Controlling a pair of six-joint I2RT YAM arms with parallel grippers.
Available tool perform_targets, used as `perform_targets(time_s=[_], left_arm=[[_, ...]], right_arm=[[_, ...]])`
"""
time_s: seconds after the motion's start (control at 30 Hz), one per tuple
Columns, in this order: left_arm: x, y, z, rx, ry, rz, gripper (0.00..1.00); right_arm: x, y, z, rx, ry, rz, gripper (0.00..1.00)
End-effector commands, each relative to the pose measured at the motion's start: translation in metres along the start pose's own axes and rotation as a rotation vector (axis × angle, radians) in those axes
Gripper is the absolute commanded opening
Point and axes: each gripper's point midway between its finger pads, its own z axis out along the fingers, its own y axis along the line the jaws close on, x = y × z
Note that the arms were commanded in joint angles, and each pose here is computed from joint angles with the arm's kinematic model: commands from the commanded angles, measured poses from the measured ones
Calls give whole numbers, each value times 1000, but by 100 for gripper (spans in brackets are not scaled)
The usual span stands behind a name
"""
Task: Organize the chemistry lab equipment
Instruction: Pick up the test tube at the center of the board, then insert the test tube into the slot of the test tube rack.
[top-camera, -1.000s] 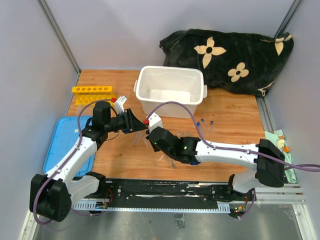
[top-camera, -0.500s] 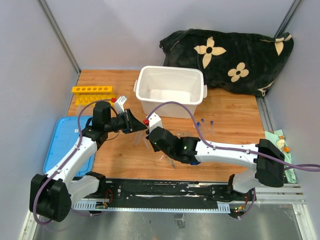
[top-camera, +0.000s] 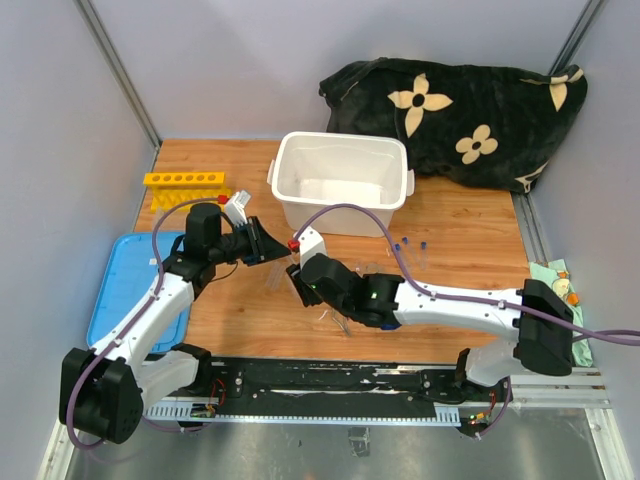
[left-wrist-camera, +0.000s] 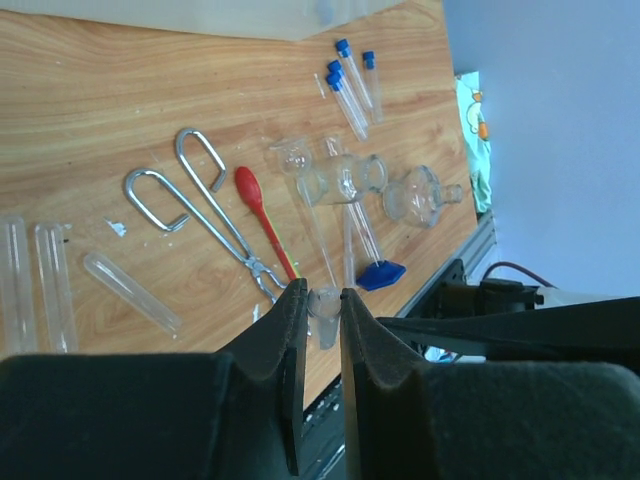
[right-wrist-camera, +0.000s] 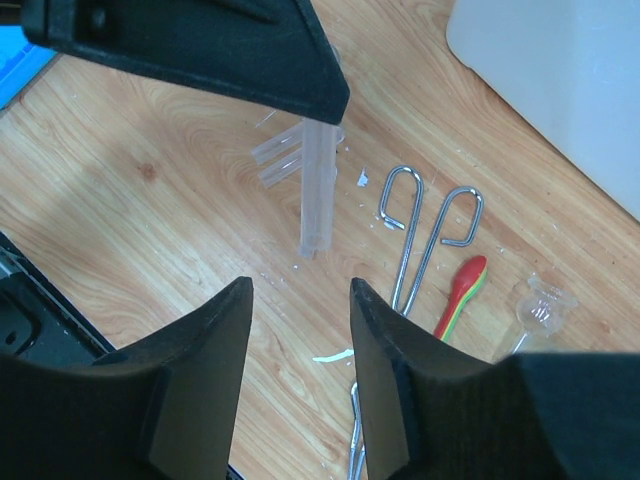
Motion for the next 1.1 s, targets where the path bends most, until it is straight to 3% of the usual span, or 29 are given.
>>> perform_targets(time_s=[0.0,0.2,0.6,0.8,1.07], left_arm=[[-20,3,-3,-67,-57,66,0],[-49,18,-15,-241,-136,147,0],[-149,41,-76,-686,-469,356,0],[-181,68,-72,-803,-473,382,0],[-212,135,-82,-930,-475,247,0]], right_arm=[[3,1,-16,-17,12,-7,45],[10,-14,-38,5,18,-6,45],[29,-78,-87,191,-10,13,44],[26,-99,-104,249,-54,13,45],[33,-114,-118,288,-59,27,45]])
